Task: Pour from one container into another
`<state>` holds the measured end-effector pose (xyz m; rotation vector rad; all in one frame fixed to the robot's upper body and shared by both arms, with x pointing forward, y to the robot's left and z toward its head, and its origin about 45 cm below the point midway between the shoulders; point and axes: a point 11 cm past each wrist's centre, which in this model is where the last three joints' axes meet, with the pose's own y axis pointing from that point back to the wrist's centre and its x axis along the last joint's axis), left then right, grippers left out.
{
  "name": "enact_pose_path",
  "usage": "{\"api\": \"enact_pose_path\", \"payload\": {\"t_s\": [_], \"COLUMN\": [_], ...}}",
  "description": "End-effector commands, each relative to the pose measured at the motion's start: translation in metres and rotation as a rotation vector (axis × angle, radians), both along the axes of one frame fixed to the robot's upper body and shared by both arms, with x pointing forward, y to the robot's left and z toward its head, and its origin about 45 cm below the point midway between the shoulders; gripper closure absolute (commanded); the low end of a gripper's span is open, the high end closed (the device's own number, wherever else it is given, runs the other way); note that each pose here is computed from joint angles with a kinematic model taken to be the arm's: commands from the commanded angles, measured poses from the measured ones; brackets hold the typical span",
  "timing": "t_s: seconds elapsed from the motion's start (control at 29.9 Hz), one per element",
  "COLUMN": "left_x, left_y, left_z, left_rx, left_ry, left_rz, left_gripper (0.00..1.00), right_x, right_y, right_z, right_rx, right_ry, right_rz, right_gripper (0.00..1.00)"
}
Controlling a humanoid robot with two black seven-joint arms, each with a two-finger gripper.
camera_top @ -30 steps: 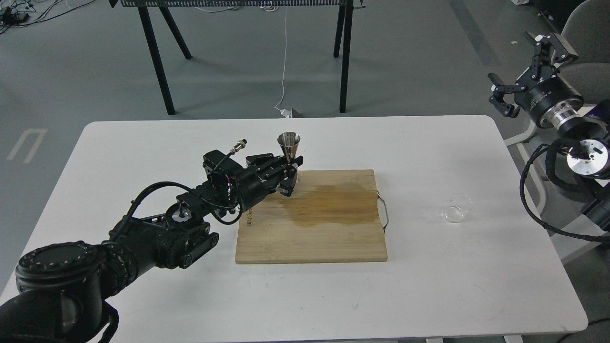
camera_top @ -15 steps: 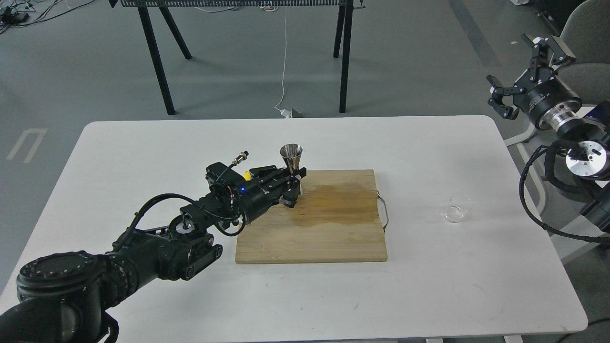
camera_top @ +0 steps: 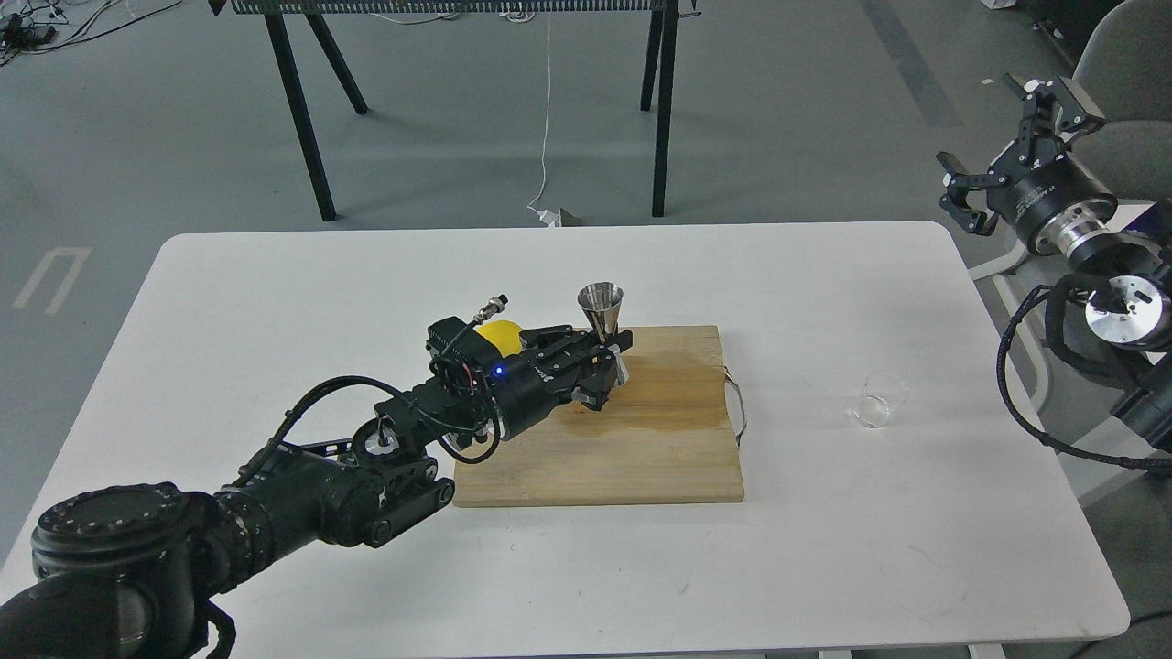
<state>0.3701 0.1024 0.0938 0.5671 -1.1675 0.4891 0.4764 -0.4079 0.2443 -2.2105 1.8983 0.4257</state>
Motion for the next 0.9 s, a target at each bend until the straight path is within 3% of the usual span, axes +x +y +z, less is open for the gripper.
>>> {"api": "enact_pose_path", "payload": {"t_s": [0.0,0.23,0.87], "left_x": [-0.001,-0.018,-0.017], "left_y": [0.001,0.005,0.006], "left_z": [-0.002,-0.022,-0.022], "left_rx": [0.003,0.056,0.050], "left_ry": [0.004,0.036,0.042], "left_rz": [0.003,-0.033,-0.022], "left_gripper": [0.84,0.84,0.80], "right_x": [0.000,0.001,-0.001], "right_y": [0.003,0.004,0.007], "right_z": [-0.001,-0.002,-0.007], "right_rx": [0.003,0.005,0.009], "right_ry": [0.001,0.002,0.010], "right_rz": [0.004,0.004,0.008], "right_gripper": [0.01,0.01,0.01]}}
